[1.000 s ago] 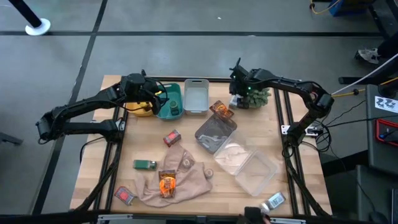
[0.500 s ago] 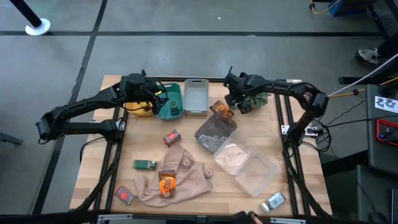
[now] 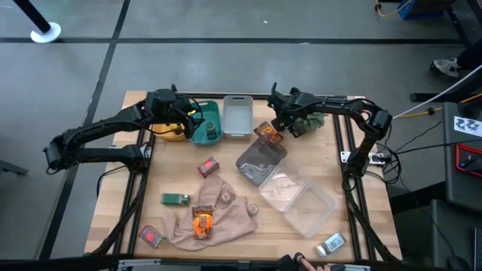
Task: Sort spices by type
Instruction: Put the top white seasoning bottle into the gray bin
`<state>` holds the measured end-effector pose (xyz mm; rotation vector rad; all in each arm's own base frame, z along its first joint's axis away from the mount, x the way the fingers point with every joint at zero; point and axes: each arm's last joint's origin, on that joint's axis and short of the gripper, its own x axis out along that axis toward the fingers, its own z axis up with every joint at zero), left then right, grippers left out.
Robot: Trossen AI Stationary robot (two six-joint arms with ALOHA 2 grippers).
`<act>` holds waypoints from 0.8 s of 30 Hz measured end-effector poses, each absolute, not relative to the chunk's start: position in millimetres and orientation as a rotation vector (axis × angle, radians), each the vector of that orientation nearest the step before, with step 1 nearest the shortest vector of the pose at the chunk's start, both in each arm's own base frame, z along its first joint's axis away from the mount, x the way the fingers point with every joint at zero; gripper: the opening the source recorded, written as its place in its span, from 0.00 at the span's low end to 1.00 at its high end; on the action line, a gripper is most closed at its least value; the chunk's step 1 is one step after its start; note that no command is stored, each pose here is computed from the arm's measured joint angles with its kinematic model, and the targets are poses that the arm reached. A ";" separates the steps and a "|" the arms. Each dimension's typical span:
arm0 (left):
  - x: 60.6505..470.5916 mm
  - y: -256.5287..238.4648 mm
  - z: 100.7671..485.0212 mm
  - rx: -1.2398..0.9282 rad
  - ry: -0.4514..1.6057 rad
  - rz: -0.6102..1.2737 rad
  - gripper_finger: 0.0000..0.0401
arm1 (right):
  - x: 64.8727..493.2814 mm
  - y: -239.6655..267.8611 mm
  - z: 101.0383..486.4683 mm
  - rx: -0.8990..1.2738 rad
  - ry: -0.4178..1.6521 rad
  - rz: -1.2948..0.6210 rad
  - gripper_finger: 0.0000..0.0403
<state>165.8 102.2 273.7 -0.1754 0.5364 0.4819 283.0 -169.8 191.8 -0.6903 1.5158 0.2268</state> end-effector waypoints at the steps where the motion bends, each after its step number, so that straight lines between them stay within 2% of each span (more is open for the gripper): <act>1: 165.8 102.2 273.7 -0.175 0.536 0.482 0.55 | 282.9 -169.9 191.8 -0.693 1.516 0.229 0.67; 9: 165.7 102.1 273.4 -0.177 0.540 0.482 0.55 | 286.9 -173.0 175.7 -0.747 1.564 0.304 0.67; 19: 164.5 101.3 271.2 -0.185 0.566 0.480 0.55 | 295.9 -179.9 150.8 -0.764 1.612 0.284 0.67; 24: 164.4 101.4 271.2 -0.185 0.566 0.480 0.55 | 296.2 -179.9 150.1 -0.721 1.614 0.239 0.58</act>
